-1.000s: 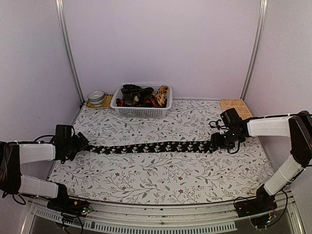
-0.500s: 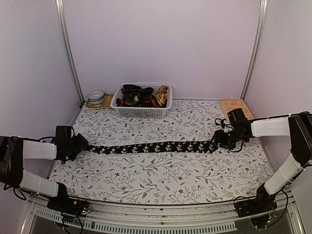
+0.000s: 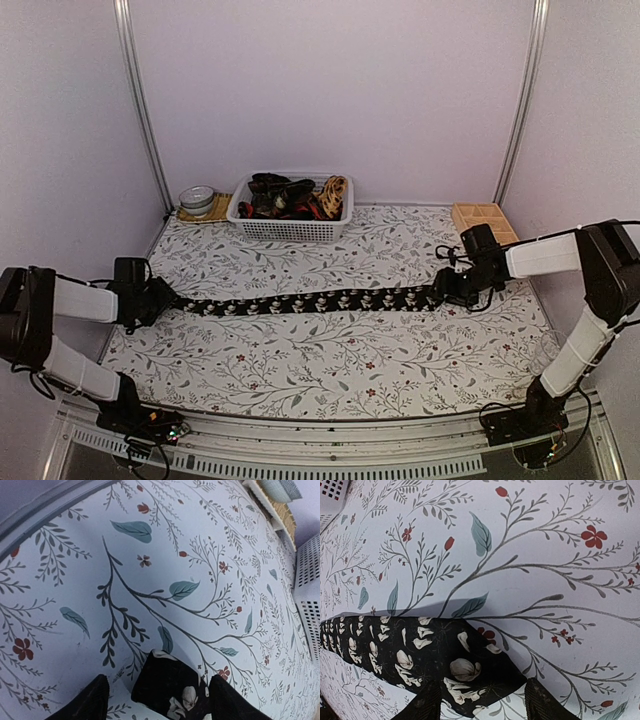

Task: Roll the ties
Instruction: Pick up the tie from the center of the board, then place the tie at the center of the board.

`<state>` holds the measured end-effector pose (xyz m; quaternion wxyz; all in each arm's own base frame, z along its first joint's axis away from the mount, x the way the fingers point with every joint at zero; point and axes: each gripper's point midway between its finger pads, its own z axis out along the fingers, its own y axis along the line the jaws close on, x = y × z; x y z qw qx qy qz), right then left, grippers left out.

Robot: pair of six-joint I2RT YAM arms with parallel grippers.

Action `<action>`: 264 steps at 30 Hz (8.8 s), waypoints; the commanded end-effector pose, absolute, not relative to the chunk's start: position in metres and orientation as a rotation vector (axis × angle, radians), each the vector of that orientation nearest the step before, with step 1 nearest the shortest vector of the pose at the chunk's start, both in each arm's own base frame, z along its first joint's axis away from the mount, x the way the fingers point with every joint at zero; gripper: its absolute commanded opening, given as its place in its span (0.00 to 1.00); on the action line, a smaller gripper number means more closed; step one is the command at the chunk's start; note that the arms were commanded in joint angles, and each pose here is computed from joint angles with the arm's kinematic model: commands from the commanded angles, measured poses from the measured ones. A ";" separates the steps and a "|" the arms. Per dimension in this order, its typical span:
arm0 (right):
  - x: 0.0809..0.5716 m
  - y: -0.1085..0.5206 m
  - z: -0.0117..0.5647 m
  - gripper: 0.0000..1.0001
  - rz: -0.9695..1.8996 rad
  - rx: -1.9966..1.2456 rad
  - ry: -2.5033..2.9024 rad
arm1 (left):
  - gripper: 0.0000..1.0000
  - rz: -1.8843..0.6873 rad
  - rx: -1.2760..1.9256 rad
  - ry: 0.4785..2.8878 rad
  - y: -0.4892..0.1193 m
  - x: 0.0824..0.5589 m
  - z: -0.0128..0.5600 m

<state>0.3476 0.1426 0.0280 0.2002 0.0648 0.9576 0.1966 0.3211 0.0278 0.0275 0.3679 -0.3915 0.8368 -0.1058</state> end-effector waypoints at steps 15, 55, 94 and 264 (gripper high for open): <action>0.364 0.146 0.028 0.09 0.532 0.161 2.689 | 0.00 -0.306 -0.872 2.090 0.026 0.345 0.061; 0.380 0.207 0.150 0.60 0.779 -0.112 2.430 | 0.00 -1.225 0.295 1.710 -0.284 0.280 0.372; 0.315 0.412 0.158 1.00 1.823 0.319 2.055 | 0.00 -0.992 0.661 1.136 -0.360 0.298 0.519; 0.367 0.241 0.036 0.95 0.931 0.525 2.593 | 1.00 0.051 0.685 2.263 -0.198 0.314 0.108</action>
